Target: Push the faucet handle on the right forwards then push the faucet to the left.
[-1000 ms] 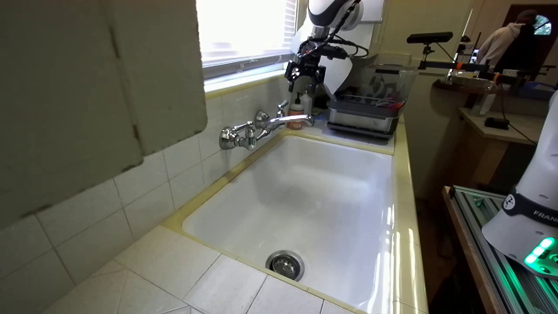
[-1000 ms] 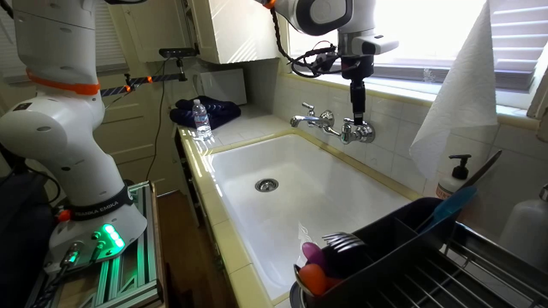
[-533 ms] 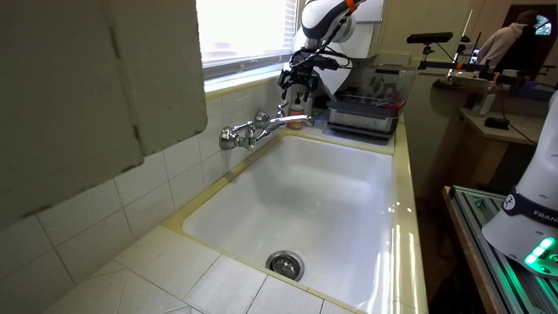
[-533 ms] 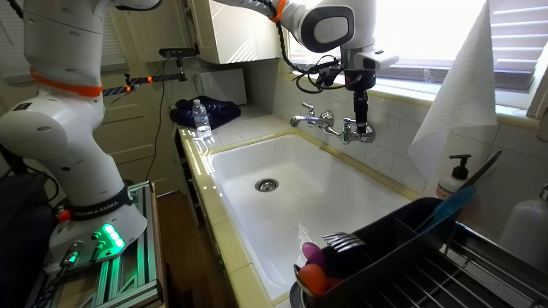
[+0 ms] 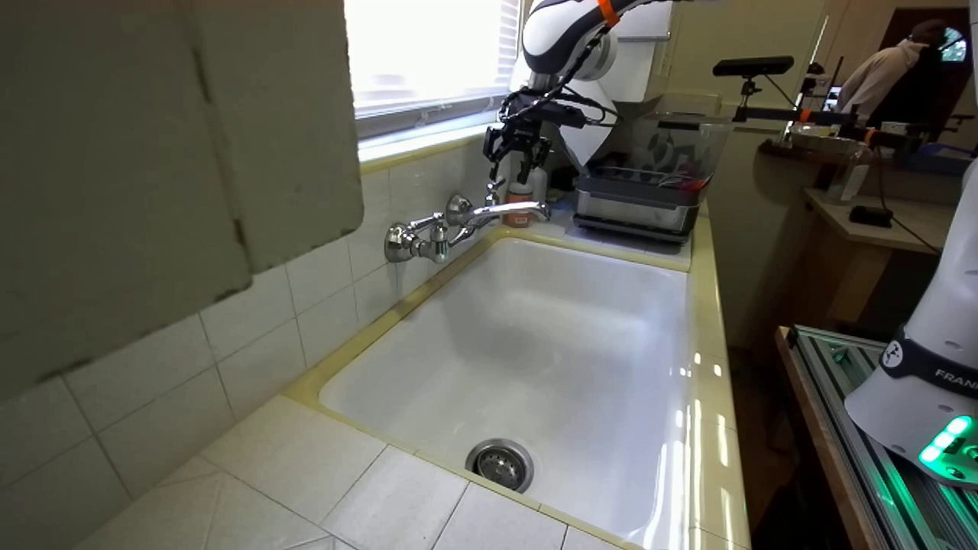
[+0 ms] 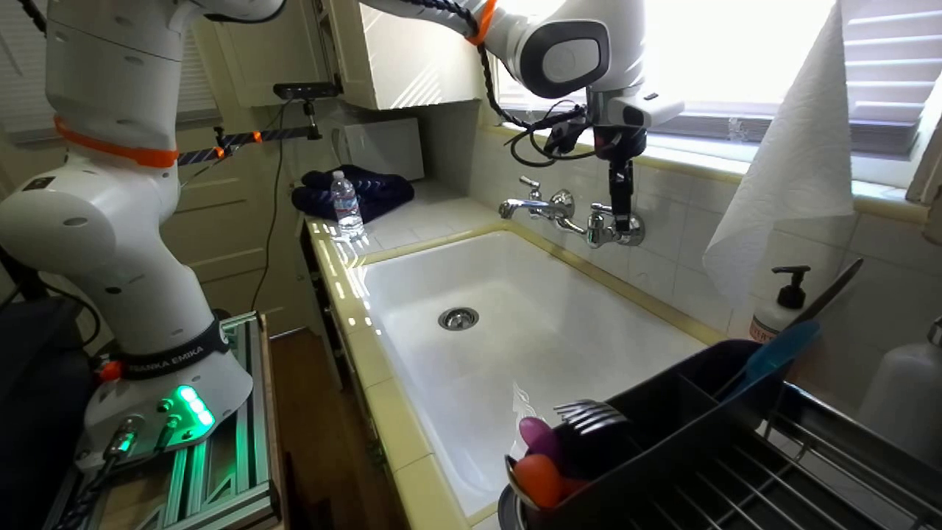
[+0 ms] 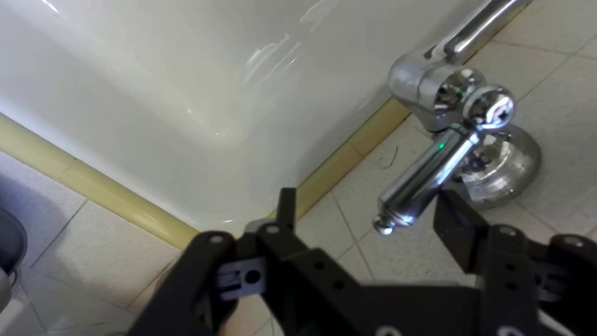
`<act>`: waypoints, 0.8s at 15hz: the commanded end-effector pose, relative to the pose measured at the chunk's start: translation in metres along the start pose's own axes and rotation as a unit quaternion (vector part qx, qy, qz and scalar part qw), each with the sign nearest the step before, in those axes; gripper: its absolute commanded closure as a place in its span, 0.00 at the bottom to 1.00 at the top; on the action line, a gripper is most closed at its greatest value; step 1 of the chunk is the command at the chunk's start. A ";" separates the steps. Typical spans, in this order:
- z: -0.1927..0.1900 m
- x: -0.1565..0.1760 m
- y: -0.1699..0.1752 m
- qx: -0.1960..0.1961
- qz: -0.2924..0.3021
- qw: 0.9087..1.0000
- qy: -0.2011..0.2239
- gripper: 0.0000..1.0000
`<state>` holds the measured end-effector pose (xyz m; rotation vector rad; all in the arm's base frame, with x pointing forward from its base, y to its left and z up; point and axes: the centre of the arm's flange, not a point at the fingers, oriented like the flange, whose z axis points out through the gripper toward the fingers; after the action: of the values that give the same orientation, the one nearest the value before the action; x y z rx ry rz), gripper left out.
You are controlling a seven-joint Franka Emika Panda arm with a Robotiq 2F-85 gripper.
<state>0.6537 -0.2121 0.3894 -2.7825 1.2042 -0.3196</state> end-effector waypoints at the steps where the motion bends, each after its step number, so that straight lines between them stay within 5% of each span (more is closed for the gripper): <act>1: 0.003 0.005 -0.004 0.012 0.016 1.000 0.003 0.56; 2: 0.002 0.005 -0.005 0.012 0.016 1.000 0.003 0.63; 3: 0.002 0.005 -0.006 0.012 0.017 1.000 0.003 0.37; 4: 0.002 0.004 -0.006 0.012 0.018 1.000 0.003 0.26; 6: 0.005 0.004 -0.006 0.011 0.020 1.000 0.000 0.21; 9: 0.010 0.003 -0.005 0.009 0.020 1.000 -0.003 0.01; 12: 0.015 0.003 -0.004 0.006 0.020 1.000 -0.008 0.00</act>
<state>0.6586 -0.2099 0.3833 -2.7640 1.2276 -0.3101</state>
